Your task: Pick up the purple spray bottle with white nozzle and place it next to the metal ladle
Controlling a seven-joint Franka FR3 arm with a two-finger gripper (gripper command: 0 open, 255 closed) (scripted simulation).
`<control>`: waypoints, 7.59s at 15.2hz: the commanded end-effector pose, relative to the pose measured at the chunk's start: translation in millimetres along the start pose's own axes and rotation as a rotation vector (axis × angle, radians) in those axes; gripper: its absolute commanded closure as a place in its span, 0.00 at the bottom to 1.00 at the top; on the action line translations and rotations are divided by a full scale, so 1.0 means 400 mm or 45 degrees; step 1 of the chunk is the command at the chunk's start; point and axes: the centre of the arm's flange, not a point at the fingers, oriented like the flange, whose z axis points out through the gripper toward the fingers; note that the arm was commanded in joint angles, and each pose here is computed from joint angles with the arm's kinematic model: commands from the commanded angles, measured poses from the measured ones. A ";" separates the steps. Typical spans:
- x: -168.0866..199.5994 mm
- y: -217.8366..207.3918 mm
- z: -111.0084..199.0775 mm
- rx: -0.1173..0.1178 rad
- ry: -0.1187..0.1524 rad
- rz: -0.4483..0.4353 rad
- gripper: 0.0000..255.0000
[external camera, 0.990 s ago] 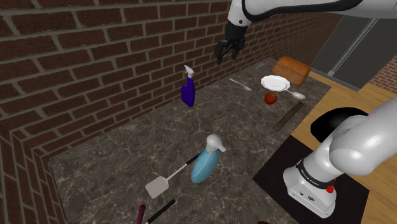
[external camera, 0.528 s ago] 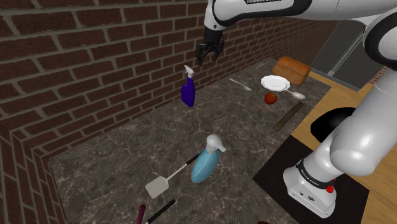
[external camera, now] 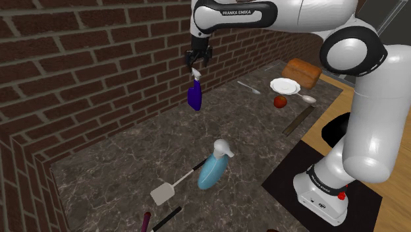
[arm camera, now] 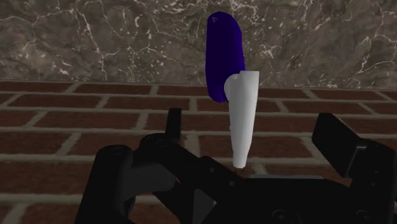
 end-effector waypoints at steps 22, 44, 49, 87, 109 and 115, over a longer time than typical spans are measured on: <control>0.008 -0.004 0.101 0.000 -0.002 -0.001 1.00; 0.013 0.000 -0.163 0.000 -0.001 -0.001 1.00; -0.040 0.110 -0.220 0.000 -0.001 -0.001 1.00; -0.546 1.163 -0.677 0.000 -0.001 -0.001 1.00; -0.565 1.187 -0.412 0.000 -0.001 -0.001 1.00; -0.567 1.186 -0.333 0.000 -0.001 -0.001 1.00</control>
